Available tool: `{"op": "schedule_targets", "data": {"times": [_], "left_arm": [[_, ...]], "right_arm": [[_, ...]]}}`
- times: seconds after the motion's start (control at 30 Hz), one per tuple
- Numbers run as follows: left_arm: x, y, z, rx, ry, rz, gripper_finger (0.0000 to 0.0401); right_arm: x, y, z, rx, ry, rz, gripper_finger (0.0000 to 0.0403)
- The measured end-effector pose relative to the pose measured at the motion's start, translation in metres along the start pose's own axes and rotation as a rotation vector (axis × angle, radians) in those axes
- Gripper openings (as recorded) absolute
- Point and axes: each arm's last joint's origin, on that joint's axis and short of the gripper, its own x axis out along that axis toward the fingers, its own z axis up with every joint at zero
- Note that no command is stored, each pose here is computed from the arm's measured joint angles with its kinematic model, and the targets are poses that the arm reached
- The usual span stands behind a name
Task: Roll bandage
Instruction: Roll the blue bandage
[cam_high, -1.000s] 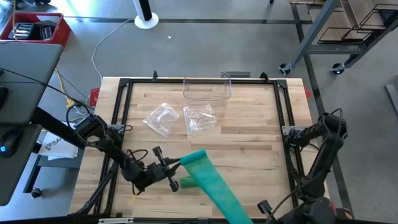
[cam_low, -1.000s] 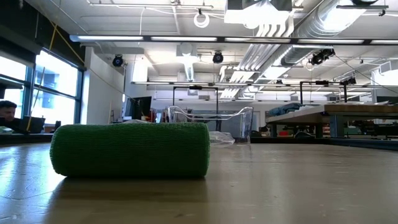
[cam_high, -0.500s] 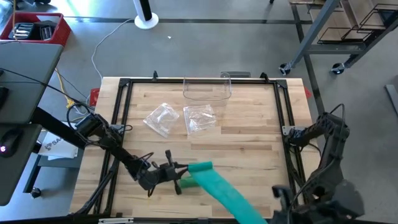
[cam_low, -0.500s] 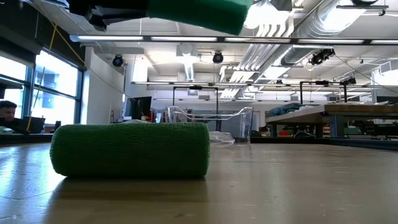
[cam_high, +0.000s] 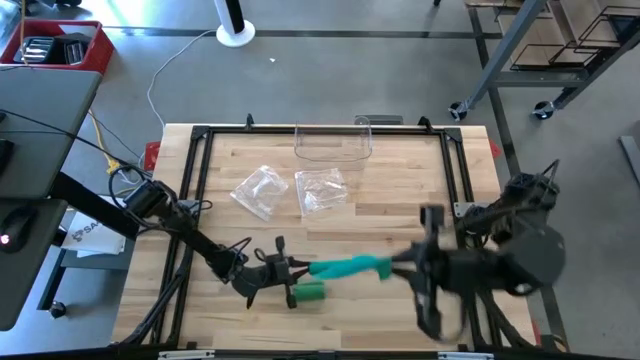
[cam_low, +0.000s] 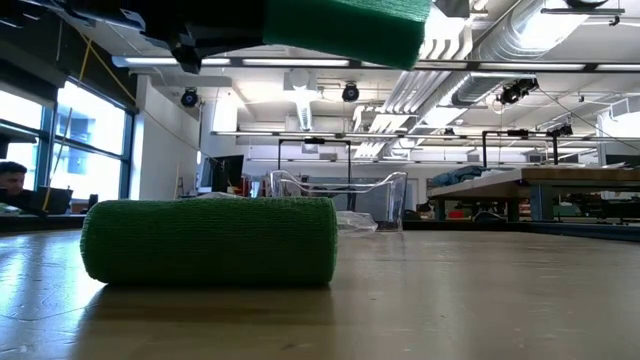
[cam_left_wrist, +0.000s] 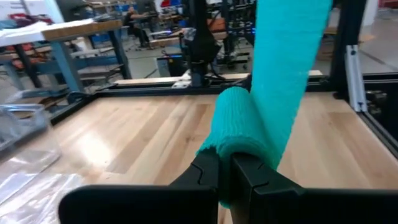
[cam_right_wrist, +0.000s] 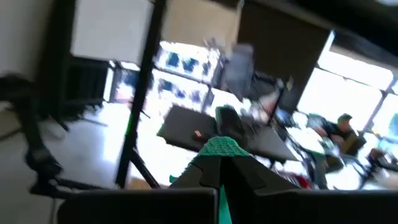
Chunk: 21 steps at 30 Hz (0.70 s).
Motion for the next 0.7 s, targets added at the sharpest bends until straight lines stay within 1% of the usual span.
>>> {"op": "schedule_targets", "data": {"times": [0.1,0.2,0.37,0.47,0.53,0.63,0.7], "left_arm": [[0.003,0.001,0.001,-0.005,-0.001,-0.035,0.0000],[0.010,-0.003,0.003,-0.002,-0.008,-0.054,0.0000],[0.034,-0.023,0.007,0.062,-0.030,-0.118,0.0000],[0.044,-0.037,0.009,0.107,-0.046,-0.144,0.0000],[0.049,-0.044,0.015,0.108,-0.069,-0.189,0.0000],[0.052,-0.056,0.025,0.100,-0.113,-0.302,0.0000],[0.050,-0.063,0.034,0.119,-0.148,-0.367,0.0000]], "right_arm": [[0.009,-0.022,-0.003,0.023,0.060,-0.052,0.0000],[0.017,-0.043,-0.007,0.030,0.107,-0.107,0.0000],[0.024,-0.076,-0.016,0.045,0.192,-0.193,0.0000],[0.020,-0.092,-0.027,0.058,0.287,-0.228,0.0000],[0.015,-0.102,-0.037,0.078,0.370,-0.256,0.0000],[0.005,-0.115,-0.053,0.113,0.507,-0.318,0.0000],[0.000,-0.119,-0.064,0.127,0.595,-0.374,0.0000]]}}
